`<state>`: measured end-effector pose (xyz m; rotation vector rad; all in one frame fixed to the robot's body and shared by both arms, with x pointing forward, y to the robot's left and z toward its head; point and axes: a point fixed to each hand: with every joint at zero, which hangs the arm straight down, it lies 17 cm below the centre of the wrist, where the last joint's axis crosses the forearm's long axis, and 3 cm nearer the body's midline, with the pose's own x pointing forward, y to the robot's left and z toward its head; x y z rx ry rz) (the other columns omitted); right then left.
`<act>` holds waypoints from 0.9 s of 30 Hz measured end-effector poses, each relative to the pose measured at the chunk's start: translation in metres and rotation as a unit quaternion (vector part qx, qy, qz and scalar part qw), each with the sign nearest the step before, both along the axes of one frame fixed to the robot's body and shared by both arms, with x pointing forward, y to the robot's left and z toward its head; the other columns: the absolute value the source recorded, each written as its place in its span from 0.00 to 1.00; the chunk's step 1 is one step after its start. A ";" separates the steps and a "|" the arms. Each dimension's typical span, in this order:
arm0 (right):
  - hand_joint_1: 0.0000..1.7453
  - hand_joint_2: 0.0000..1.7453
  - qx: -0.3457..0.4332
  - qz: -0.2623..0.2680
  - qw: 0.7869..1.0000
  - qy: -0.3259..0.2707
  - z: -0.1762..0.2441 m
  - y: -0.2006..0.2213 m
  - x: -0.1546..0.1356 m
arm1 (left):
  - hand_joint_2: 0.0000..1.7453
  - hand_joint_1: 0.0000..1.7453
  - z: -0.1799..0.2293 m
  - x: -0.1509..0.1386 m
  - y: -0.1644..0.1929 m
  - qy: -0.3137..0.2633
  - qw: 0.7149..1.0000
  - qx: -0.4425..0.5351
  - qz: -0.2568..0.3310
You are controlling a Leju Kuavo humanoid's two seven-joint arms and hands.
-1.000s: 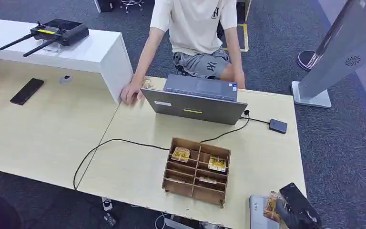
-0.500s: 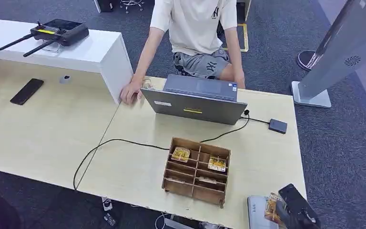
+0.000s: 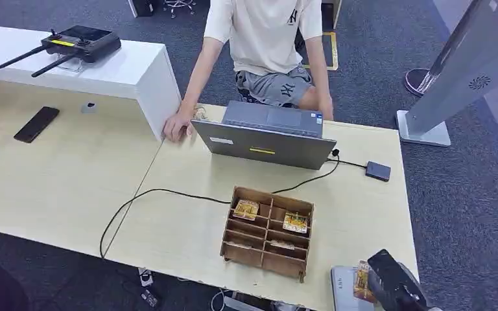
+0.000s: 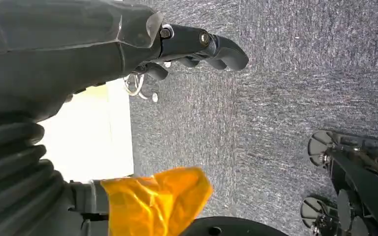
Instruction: Pass the card to the sensor for recognition and then transmit it.
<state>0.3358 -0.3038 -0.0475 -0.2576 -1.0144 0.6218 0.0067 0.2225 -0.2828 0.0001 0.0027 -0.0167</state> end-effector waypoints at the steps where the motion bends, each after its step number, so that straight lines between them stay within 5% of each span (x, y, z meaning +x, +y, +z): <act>1: 1.00 1.00 0.000 0.001 1.000 -0.001 0.000 0.001 0.000 | 1.00 0.00 0.000 0.000 0.000 0.000 1.000 0.000 0.000; 27: 1.00 1.00 0.010 0.027 0.999 -0.019 0.014 0.018 0.005 | 1.00 0.00 0.000 0.000 -0.001 0.000 1.000 -0.002 0.003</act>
